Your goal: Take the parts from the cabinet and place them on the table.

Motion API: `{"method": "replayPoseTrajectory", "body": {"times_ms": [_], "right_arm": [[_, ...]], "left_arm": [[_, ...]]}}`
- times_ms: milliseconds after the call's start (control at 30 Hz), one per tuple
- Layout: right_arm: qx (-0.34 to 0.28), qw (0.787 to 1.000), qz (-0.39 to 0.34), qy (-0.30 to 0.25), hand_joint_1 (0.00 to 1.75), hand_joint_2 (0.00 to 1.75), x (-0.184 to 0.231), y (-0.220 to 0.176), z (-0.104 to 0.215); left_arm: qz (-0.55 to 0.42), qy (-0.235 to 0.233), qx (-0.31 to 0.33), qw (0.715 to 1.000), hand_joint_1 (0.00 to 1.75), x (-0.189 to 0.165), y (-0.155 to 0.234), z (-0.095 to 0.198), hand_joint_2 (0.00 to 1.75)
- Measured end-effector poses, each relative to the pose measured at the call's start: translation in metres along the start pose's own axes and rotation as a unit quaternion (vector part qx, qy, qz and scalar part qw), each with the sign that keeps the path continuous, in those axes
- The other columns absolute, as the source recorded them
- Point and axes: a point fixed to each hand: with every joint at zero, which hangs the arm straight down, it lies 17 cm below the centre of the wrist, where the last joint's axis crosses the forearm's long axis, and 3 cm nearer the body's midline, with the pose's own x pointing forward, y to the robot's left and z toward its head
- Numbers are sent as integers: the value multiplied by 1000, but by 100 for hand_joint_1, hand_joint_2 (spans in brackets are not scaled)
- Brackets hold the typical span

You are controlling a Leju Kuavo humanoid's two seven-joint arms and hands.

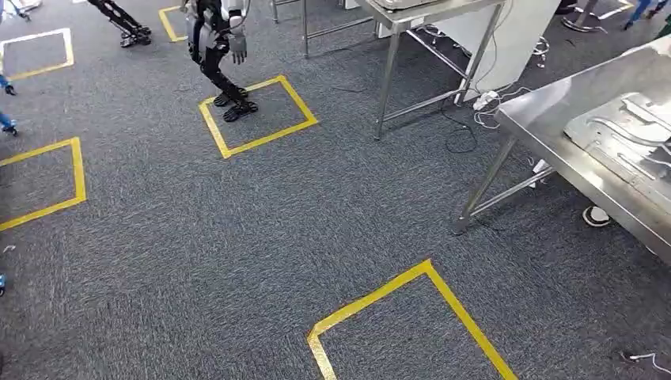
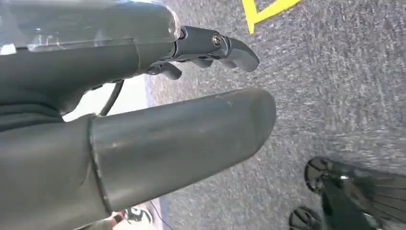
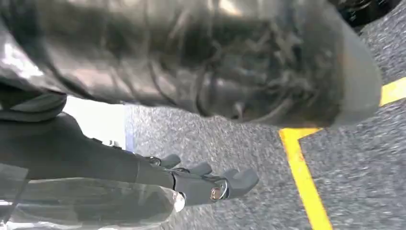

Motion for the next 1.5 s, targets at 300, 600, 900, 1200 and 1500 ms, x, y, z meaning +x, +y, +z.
{"method": "replayPoseTrajectory", "body": {"times_ms": [300,600,900,1200,1500], "right_arm": [[0,1000,0,-2,0,0,3,0,0],[1,1000,0,-2,0,0,3,1,0],[3,1000,0,-5,0,0,2,2,0],[14,1000,-1,-14,0,0,9,13,2],[18,1000,1,-15,0,0,1,15,2]], "left_arm": [[0,1,1,1000,0,-1,1,0,0],[-1,2,0,1000,0,-4,0,1,0],[-4,-2,-1,1000,0,-3,0,1,0],[-9,-5,-2,1000,0,-1,-1,1,0],[14,-2,17,1000,0,2,6,-1,0]]}}
